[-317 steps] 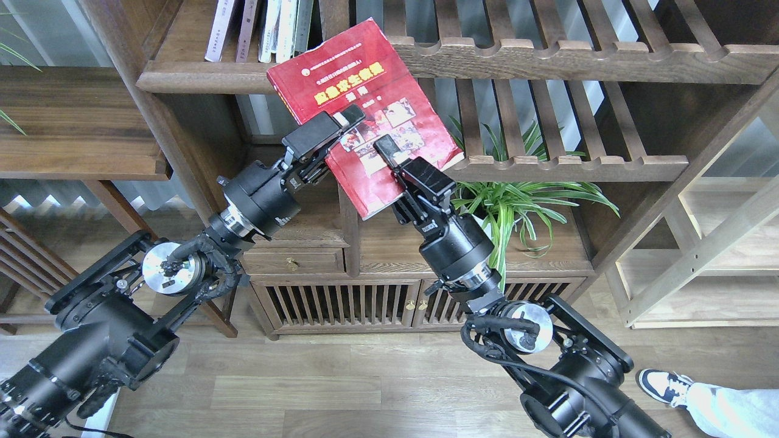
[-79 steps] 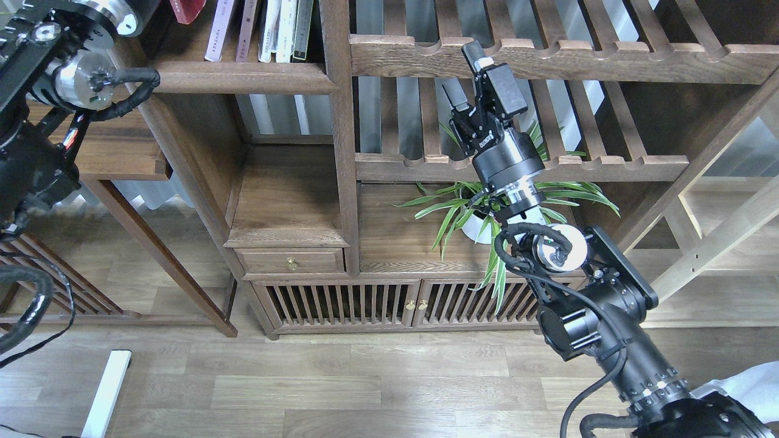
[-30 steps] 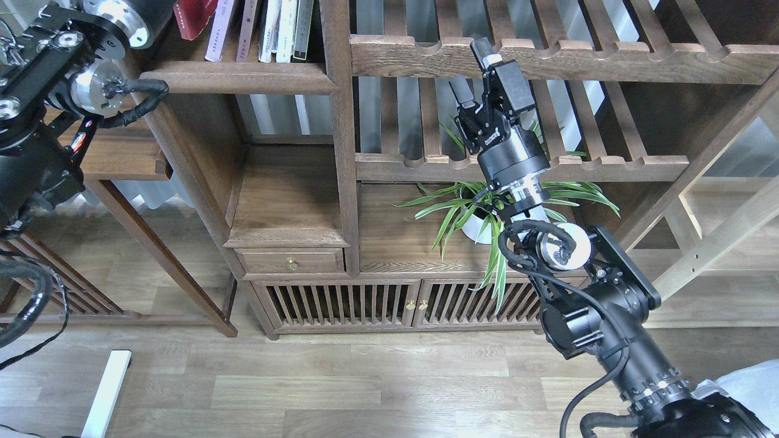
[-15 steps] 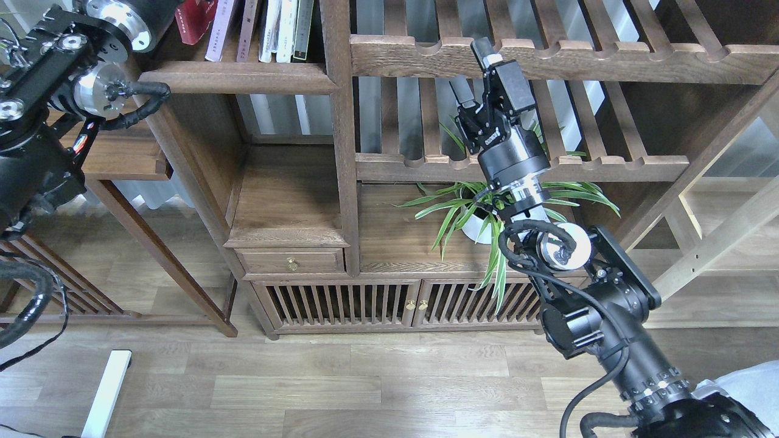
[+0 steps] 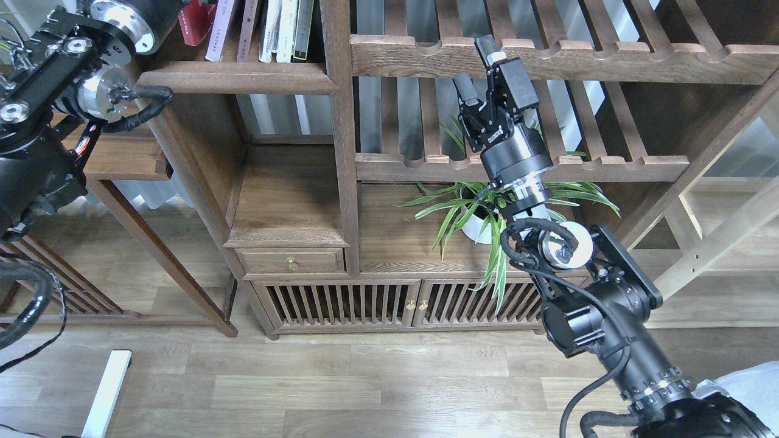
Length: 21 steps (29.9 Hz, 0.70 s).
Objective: Organize books on shelf
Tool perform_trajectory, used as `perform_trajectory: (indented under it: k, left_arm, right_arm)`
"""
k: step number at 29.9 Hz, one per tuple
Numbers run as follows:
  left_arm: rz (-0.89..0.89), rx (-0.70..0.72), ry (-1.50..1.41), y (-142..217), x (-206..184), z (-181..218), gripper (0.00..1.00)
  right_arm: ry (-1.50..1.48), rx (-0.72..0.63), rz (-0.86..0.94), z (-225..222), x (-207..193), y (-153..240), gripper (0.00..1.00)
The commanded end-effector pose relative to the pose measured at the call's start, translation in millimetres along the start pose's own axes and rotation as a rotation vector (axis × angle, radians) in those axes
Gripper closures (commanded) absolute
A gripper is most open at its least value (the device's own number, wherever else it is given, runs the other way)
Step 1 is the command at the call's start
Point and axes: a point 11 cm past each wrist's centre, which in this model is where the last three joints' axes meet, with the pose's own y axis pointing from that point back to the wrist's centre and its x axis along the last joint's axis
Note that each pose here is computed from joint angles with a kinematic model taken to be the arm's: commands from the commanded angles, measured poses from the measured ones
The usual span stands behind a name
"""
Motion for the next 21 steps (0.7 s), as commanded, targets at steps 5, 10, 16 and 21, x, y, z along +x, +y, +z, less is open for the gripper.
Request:
perform_trajectory:
  k: [5,10,16,21]
  left_arm:
    - [0.003,0.001,-0.001,0.0,0.5,-0.1,0.73]
    - [0.006,0.002,-0.001,-0.1,-0.1,-0.5,0.7]
    - [0.006,0.001,0.001,-0.2,-0.2,-0.5,0.7]
    - [-0.001,-0.013,0.004,-2.7,-4.9,6.1,0.69]
  right_arm:
    - [0.0,0.0,-0.001,0.0,-0.5,-0.5,0.09]
    - [0.0,-0.002,-0.001,0.1,-0.5,-0.5,0.09]
    - [0.0,0.0,-0.001,0.0,-0.5,-0.5,0.09]
    - [0.0,-0.001,0.0,0.1,0.0,0.0,0.09]
